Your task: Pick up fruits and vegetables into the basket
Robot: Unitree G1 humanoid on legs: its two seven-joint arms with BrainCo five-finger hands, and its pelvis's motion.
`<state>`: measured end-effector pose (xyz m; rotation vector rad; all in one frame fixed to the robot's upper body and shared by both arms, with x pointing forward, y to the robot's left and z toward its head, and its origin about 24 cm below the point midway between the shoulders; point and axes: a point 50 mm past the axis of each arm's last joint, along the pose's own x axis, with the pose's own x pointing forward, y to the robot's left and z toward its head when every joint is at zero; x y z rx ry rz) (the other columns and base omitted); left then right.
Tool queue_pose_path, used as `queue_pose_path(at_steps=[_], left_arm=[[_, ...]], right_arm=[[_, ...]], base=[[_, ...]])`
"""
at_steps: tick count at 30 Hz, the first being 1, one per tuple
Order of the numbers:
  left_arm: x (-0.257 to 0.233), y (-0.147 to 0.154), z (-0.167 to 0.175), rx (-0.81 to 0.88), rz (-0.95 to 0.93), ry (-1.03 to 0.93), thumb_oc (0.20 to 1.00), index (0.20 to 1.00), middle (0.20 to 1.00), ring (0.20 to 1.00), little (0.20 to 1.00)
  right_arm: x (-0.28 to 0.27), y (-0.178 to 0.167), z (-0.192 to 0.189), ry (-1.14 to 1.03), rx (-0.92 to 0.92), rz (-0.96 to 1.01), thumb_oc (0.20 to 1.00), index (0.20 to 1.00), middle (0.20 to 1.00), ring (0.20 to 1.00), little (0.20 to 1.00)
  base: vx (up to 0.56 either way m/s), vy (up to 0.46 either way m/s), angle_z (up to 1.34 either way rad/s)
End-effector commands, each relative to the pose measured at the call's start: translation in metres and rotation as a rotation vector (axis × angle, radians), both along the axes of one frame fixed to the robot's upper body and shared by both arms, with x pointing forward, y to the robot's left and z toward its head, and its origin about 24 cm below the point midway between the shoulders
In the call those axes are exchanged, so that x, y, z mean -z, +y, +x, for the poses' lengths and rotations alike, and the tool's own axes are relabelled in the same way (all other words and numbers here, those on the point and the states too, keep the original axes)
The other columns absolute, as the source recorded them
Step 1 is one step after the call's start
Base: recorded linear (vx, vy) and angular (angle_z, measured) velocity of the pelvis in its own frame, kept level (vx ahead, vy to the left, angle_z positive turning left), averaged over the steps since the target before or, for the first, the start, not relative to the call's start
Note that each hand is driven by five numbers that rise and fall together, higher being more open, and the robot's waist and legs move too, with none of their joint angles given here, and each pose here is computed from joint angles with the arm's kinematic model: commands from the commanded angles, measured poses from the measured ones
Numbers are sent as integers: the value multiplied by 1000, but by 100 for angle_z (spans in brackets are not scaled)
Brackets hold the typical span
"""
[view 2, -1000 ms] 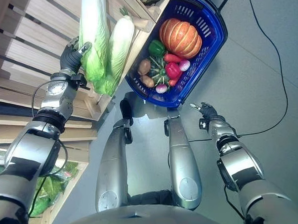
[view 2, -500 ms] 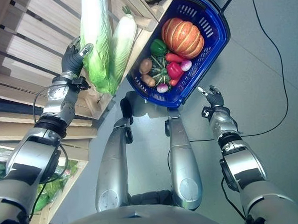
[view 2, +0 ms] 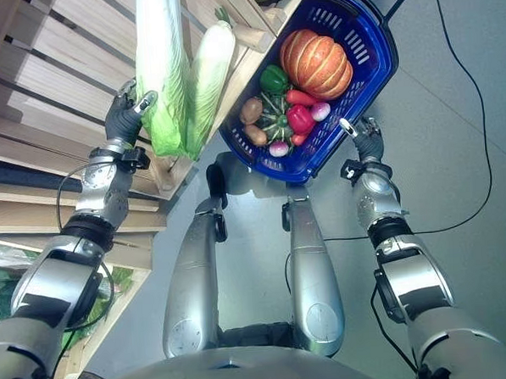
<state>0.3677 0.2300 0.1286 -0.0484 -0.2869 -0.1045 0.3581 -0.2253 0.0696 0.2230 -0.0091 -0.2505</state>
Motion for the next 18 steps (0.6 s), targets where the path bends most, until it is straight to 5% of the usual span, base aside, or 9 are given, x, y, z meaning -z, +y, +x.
queue_pose_path(at_steps=[1,18], left_arm=[[-20,-7,-10,54,13,-175,200,200,200,200,200],[-46,-33,-29,172,175,-330,200,200,200,200,200]], right_arm=[[-14,-11,-10,-113,-16,1,1000,1000,1000,1000,1000],[-69,47,-25,-404,-375,44,1000,1000,1000,1000,1000]], base=[[0,0,0],[0,0,0]])
